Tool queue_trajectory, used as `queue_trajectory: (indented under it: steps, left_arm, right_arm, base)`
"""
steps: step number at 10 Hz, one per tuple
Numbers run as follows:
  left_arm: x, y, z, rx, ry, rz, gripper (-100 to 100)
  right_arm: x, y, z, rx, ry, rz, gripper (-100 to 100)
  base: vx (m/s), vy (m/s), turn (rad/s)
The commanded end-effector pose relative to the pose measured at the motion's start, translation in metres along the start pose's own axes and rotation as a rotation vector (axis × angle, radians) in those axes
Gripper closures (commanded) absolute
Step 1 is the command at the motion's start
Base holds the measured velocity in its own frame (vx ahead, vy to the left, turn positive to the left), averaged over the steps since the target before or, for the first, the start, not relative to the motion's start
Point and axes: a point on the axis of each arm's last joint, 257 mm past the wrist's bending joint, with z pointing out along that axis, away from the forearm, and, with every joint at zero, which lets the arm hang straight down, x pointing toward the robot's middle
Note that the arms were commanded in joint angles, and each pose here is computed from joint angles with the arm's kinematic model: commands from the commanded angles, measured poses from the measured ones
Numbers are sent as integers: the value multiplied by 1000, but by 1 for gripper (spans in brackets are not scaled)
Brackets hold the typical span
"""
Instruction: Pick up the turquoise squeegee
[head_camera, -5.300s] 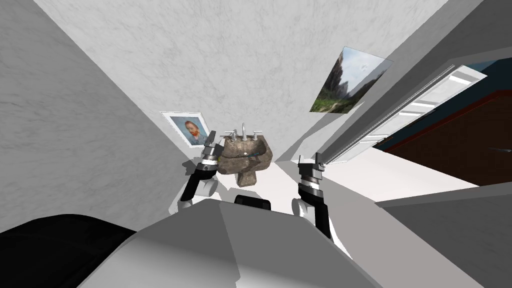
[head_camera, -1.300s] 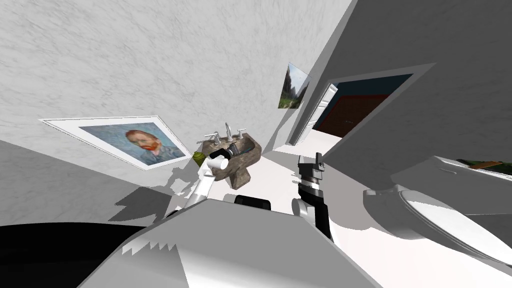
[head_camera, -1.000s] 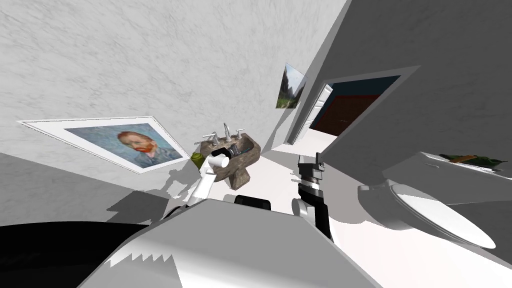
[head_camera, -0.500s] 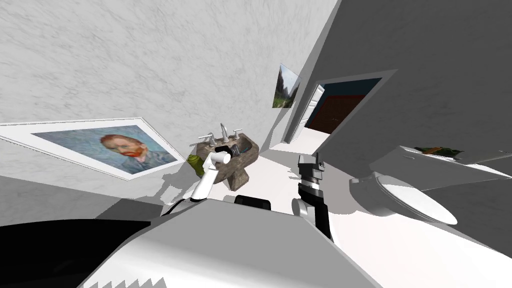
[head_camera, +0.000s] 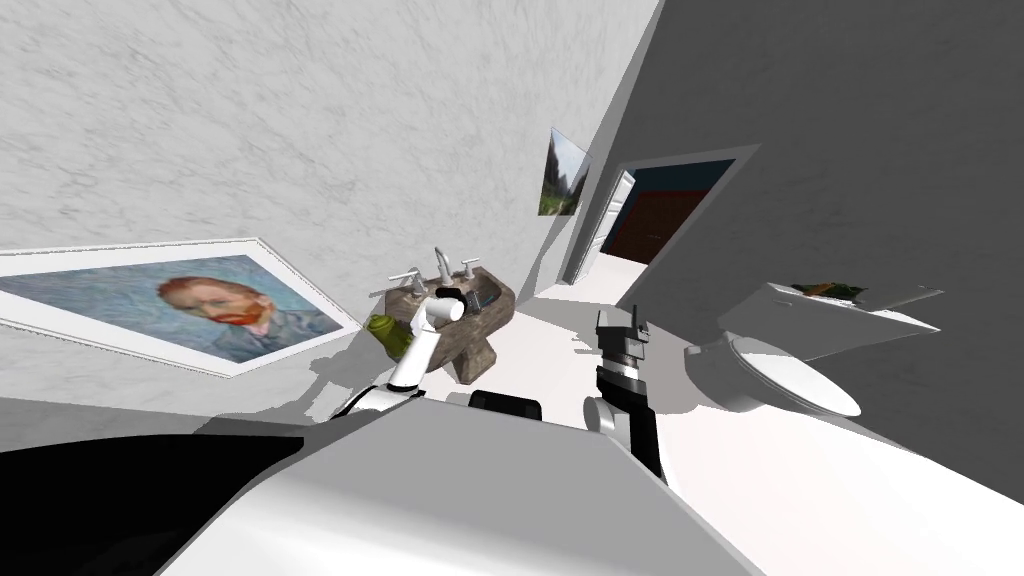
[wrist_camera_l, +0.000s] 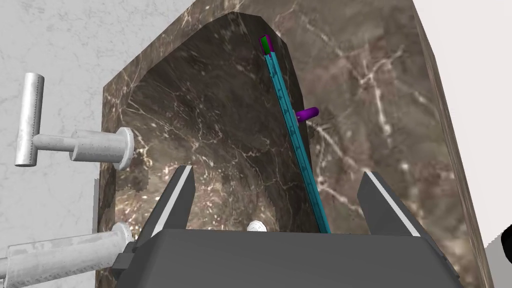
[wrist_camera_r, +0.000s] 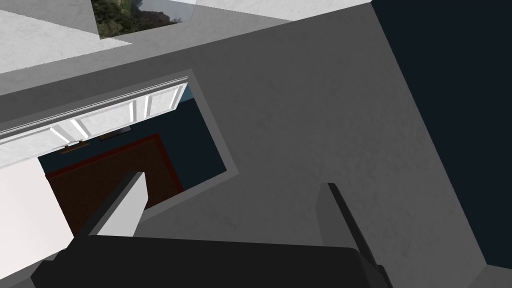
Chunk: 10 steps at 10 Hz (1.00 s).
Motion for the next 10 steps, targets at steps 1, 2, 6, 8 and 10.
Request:
queue_trajectory:
  steps: [1,2,6,8,10]
  left_arm:
    - [-5,9,3,-47,-25,-13,-100]
    - [-4,7,8,-76,-40,-32,-100]
    - [-10,16,13,-177,-106,-68,-100]
    - [-14,20,14,-223,-140,-85,-100]
    - [-18,24,14,-269,-177,-100,-100]
  right_arm:
    - [0,0,0,0,0,0,0]
    - [0,0,0,0,0,0,0]
    - [0,0,0,0,0,0,0]
    - [0,0,0,0,0,0,0]
    - [0,0,0,0,0,0,0]
  base:
    - [-1,45,-103]
    - [3,44,-190]
    - [1,42,-110]
    - [-1,41,-125]
    - [7,40,-135]
